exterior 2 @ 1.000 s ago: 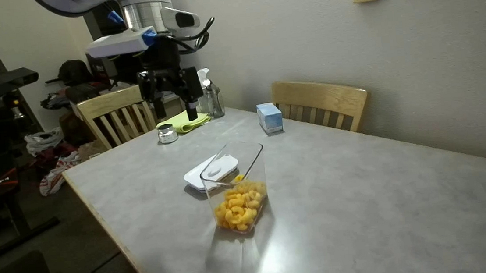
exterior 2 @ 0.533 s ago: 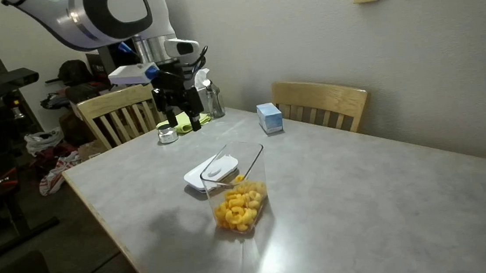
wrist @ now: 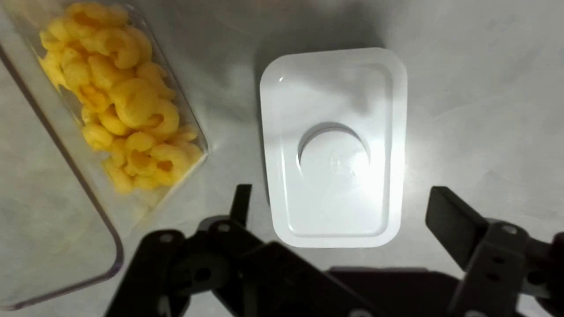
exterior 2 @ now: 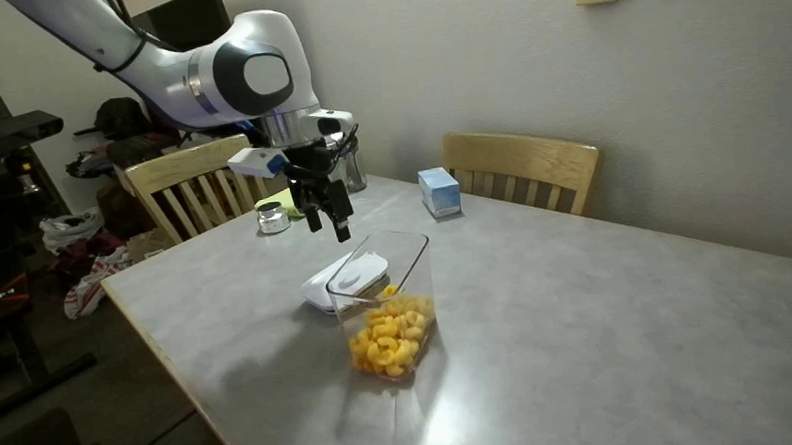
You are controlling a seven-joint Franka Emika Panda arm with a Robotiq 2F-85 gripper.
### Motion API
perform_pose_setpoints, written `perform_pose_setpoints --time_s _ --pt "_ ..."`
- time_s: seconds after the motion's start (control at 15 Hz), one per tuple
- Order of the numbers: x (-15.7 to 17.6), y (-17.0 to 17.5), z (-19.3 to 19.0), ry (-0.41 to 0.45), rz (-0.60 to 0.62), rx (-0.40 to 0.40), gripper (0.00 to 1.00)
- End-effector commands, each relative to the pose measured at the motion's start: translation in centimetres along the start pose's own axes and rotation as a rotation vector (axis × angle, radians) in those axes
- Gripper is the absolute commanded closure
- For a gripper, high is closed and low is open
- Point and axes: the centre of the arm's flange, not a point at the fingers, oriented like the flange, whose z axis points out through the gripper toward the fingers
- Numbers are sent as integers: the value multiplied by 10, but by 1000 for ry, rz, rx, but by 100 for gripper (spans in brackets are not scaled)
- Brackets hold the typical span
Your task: Put the white lid on the container
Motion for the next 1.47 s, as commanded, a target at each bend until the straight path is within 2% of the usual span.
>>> perform_pose_setpoints --time_s 0.0,0.07,0.33,0.73,1.0,1.4 --pt "25 4 26 26 17 6 0" --pt "9 3 15 6 10 0 0" --pt "12 2 19 6 10 -1 0" --pt "13 9 60 -16 7 16 0" --pt "17 6 86 -15 -22 64 0" --pt "27 -5 94 31 -97 78 0"
